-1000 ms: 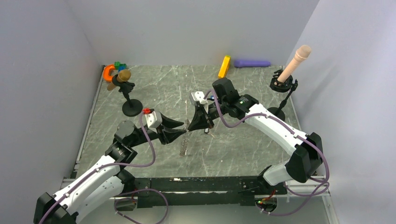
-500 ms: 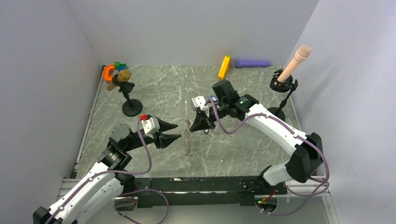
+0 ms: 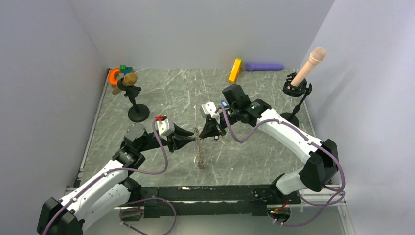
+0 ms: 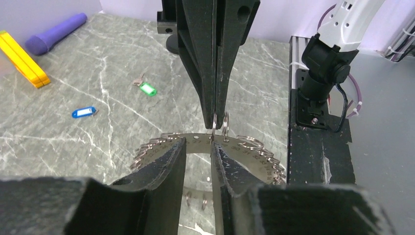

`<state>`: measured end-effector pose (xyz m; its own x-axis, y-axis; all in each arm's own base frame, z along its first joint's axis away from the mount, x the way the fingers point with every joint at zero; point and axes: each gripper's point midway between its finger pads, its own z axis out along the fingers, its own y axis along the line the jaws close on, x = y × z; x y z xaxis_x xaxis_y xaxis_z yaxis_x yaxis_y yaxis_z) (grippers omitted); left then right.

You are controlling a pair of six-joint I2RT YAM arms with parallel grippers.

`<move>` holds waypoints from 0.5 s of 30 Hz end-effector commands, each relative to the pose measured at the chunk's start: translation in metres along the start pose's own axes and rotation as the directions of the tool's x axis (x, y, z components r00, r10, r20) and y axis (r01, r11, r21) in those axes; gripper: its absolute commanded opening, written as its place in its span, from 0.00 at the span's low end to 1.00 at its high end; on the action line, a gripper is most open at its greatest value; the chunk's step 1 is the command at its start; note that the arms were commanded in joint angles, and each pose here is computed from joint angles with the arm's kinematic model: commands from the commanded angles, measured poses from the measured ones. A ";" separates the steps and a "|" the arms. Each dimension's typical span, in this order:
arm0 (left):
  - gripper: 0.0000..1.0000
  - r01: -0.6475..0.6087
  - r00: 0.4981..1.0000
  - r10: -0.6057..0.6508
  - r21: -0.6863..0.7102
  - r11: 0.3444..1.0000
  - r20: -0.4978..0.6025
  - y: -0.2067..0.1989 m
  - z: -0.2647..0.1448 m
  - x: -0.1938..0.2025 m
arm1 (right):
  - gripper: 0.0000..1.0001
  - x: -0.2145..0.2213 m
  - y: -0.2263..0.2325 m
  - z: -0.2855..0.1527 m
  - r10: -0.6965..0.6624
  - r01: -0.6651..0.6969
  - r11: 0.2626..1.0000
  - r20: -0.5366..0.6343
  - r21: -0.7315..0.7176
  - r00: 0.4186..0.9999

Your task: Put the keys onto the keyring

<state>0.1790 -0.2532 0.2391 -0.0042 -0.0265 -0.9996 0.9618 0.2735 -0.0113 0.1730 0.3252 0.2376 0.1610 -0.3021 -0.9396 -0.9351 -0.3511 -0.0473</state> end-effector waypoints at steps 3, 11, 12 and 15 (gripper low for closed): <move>0.29 -0.045 0.996 0.041 0.053 0.998 0.084 -0.007 0.004 -0.024 | 0.00 -0.022 0.006 -0.004 -0.079 0.080 0.997 0.071 -0.022 0.994; 0.22 -0.026 0.996 0.018 0.096 0.995 0.087 -0.012 0.006 -0.022 | 0.00 -0.023 0.006 -0.003 -0.065 0.067 0.997 0.079 -0.026 0.995; 0.21 -0.023 0.996 0.015 0.101 0.995 0.085 -0.012 0.007 -0.022 | 0.00 -0.024 0.006 -0.003 -0.063 0.065 0.998 0.080 -0.025 0.995; 0.16 -0.018 0.997 0.009 0.109 0.994 0.077 -0.013 0.008 -0.020 | 0.00 -0.024 0.006 -0.003 -0.056 0.058 0.998 0.083 -0.029 0.995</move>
<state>0.1738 -0.2614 0.2489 -0.0040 -0.0719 -0.9974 0.9779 0.2082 -0.0189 0.1705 0.3255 0.2394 0.1516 -0.2934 -0.9439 -0.9325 -0.3591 -0.0381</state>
